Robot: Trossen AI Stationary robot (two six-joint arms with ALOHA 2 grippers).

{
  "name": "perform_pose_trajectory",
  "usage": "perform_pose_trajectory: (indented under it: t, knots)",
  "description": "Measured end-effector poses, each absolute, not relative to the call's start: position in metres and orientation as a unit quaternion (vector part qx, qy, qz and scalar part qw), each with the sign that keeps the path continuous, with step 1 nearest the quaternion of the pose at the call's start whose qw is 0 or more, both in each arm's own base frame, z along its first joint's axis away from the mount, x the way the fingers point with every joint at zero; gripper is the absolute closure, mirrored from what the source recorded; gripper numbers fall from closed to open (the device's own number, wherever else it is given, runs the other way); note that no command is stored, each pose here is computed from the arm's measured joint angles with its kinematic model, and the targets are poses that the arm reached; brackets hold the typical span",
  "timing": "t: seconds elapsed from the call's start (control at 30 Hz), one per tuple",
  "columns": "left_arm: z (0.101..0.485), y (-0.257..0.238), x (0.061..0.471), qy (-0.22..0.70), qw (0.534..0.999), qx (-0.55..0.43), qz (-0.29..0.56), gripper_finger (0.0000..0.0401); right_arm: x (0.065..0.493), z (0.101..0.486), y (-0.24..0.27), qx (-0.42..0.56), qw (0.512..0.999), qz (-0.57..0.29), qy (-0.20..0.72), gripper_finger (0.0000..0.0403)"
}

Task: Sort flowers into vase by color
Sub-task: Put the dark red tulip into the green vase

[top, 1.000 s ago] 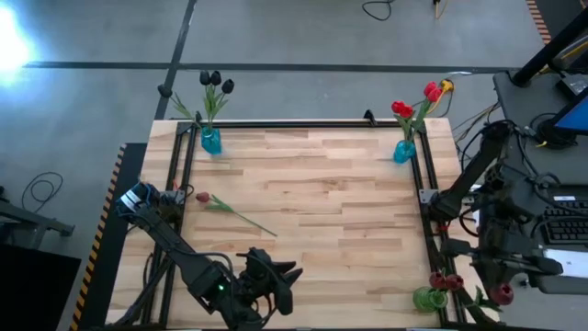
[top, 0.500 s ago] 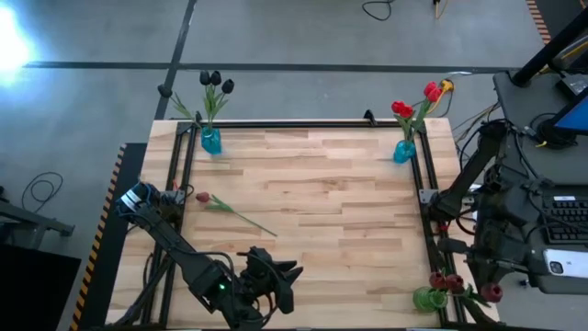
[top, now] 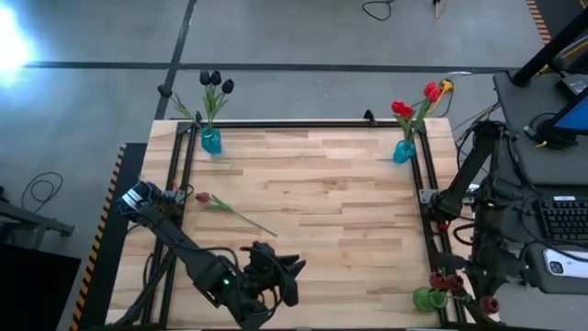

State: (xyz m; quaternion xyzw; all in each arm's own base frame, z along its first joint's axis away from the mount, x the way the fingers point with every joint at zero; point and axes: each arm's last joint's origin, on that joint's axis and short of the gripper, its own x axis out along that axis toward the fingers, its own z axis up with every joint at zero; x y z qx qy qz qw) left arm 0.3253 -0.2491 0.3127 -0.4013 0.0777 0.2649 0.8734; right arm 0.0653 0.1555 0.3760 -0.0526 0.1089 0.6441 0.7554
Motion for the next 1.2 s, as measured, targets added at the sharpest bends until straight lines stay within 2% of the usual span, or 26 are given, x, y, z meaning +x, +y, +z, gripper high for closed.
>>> perform_pose_trajectory:
  t: [0.27,0.5,0.83,1.07,1.2]
  knots:
    - [0.312,-0.245,0.329,0.085,0.866,-0.416,0.265,0.0290,0.067,0.353,0.161,-0.066,0.751,0.641,0.143,0.0375]
    - [0.311,-0.240,0.334,0.107,0.859,-0.430,0.257,0.0290,0.067,0.341,0.161,-0.072,0.745,0.634,0.196,0.0331]
    - [0.311,-0.237,0.336,0.107,0.860,-0.425,0.261,0.0290,0.061,0.368,0.152,-0.057,0.743,0.632,0.215,0.0268]
    - [0.311,-0.237,0.336,0.107,0.860,-0.425,0.261,0.0290,0.058,0.394,0.145,-0.058,0.741,0.628,0.230,0.0263]
    - [0.311,-0.237,0.336,0.107,0.860,-0.424,0.261,0.0290,0.060,0.393,0.149,-0.063,0.741,0.625,0.237,0.0263]
